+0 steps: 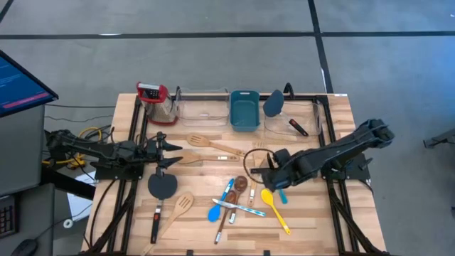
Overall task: Pick & Place Kitchen Items
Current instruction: Put the black table knife into the blue bin
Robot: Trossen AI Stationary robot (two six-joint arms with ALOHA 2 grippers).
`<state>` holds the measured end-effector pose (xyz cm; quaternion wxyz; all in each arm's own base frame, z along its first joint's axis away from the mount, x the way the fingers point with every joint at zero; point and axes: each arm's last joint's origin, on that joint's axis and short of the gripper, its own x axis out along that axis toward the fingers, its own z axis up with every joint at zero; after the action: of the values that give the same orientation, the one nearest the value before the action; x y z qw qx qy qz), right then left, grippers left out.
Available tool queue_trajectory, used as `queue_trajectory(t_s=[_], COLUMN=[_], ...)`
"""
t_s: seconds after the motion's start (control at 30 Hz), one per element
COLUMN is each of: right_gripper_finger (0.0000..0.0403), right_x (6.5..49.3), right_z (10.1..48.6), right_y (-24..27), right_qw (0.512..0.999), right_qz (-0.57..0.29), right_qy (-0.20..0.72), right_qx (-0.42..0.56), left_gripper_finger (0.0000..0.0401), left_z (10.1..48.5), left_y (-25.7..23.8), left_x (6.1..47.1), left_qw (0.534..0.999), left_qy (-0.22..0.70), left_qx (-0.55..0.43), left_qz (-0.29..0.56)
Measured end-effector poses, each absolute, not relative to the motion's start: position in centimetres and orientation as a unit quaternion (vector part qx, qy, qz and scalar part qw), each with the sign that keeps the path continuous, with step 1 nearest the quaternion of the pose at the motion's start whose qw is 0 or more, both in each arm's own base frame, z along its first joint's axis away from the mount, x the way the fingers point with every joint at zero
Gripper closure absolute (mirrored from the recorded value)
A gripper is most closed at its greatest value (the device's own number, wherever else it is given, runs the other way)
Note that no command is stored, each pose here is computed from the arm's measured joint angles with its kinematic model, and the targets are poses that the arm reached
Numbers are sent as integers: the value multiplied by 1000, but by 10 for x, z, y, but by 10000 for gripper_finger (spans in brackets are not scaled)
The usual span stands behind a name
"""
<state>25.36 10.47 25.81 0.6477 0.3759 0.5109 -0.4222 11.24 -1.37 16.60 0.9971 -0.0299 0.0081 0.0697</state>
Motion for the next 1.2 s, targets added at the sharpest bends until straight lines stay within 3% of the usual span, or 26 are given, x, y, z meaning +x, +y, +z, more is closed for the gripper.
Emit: queue_trajectory(t_s=[0.2,0.43,0.77,1.2], right_gripper_finger=[403,403,403,403], right_x=[268,276,265,239], right_z=[242,228,239,217], right_y=[116,106,105,98], right_qw=[621,588,677,697], right_qz=[-358,-388,-359,-336], right_qy=[601,622,571,540], right_qx=[353,343,294,331], left_gripper_finger=[224,224,224,224], left_z=[162,154,145,145], left_y=[-14,-15,-16,-16], left_x=[115,119,123,124], left_qw=[997,995,991,991], left_qy=[30,66,108,109], left_qx=[-21,-14,-26,-26], left_qz=[70,71,74,74])
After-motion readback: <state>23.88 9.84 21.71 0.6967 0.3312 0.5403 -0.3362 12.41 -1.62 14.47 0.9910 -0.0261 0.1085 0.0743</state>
